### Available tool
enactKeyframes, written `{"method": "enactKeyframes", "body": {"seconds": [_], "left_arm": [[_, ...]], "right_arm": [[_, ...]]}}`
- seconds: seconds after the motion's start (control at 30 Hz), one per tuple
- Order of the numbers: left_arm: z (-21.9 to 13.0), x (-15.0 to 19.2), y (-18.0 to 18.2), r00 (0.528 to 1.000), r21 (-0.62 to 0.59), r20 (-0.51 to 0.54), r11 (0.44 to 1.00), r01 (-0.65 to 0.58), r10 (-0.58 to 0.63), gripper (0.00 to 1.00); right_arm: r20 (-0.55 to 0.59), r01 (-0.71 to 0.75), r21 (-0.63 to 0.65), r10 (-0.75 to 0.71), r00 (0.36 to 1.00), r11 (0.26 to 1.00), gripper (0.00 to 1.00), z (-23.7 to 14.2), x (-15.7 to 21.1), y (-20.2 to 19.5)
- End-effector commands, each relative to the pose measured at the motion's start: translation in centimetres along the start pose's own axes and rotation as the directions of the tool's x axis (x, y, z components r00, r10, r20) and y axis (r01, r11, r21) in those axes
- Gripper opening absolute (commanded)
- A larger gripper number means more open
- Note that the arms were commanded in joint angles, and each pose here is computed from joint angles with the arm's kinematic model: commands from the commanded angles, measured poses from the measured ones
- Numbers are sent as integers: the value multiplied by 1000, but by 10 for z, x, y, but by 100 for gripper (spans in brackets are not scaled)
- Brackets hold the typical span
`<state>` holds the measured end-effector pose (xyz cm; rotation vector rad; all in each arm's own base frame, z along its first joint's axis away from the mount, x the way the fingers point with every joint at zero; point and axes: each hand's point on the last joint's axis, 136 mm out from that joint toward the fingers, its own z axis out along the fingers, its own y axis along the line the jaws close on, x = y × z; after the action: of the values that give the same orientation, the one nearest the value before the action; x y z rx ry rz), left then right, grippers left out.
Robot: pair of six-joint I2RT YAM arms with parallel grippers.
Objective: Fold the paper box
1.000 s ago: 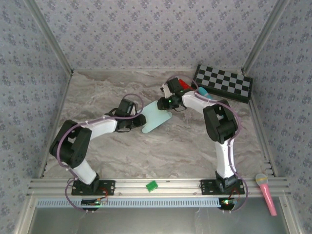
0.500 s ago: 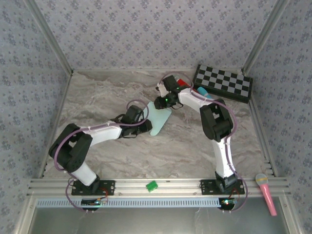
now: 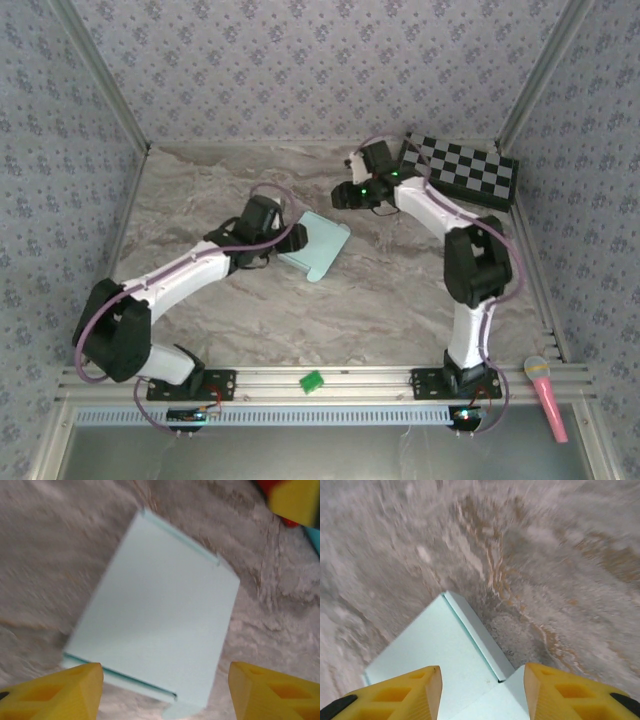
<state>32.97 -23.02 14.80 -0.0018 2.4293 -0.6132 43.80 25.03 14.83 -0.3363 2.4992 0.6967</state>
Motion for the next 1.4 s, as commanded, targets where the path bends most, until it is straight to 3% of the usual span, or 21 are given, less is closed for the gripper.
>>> {"method": "enactKeyframes", "body": {"seconds": [0.0,0.13,0.17,0.3,0.53,0.83,1.03,1.37], "left_arm": [[-5,-21,13,989,-17,-6,989,-146,146,68],[7,-39,14,970,30,1,970,-242,243,76],[11,-41,14,967,53,-1,966,-253,253,78],[31,-39,13,964,146,-47,957,-251,260,78],[65,-30,19,962,184,-114,957,-226,249,77],[93,-15,19,964,234,-180,961,-150,194,65],[99,-11,22,965,231,-196,964,-129,176,60],[108,2,28,962,225,-238,971,-81,135,47]], "right_arm": [[56,-94,-14,95,994,995,49,-21,6,-8],[114,-200,-55,205,972,978,54,-36,21,-17],[95,-233,-58,238,967,971,55,-32,41,-22],[120,-302,-101,313,942,948,60,-32,64,-21],[142,-367,-222,402,904,903,65,-9,88,1],[109,-432,-352,494,863,831,62,33,100,15],[77,-448,-301,490,868,841,60,48,110,15],[41,-473,-356,519,854,806,52,63,112,22]]}}
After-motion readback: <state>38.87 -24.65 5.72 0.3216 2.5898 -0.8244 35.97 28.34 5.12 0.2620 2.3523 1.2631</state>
